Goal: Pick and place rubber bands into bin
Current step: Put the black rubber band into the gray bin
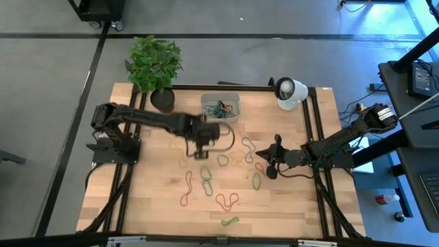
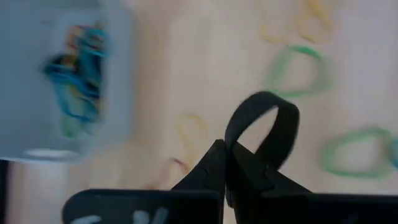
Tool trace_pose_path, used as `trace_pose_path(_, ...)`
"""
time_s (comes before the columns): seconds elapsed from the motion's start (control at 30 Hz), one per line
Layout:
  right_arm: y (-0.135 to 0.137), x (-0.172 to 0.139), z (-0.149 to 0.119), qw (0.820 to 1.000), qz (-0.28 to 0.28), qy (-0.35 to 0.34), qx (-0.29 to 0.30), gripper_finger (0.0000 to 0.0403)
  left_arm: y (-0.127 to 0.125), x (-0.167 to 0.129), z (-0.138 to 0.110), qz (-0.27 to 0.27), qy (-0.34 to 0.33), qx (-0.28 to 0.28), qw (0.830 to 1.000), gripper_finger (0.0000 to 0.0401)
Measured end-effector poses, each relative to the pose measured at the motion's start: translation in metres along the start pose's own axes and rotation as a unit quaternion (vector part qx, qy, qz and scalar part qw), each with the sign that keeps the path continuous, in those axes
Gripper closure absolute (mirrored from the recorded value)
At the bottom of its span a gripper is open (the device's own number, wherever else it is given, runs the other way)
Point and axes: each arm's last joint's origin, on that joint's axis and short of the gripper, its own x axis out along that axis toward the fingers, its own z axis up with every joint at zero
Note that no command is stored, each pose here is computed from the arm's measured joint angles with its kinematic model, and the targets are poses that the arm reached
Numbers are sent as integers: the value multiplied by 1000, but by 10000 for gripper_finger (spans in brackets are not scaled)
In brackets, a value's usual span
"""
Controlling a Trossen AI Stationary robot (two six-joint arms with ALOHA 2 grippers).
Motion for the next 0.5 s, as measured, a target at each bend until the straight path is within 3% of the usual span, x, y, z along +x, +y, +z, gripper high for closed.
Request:
trace_pose_path(0.27, 2, 0, 0, 996, 30, 3, -88, 397, 84, 16, 12, 43, -66, -61, 995, 398)
trace_pose_path(0.5, 6, -1, 5, 987, 83, -15, -136, 399, 131, 35, 15, 38, -113, -64, 991, 398)
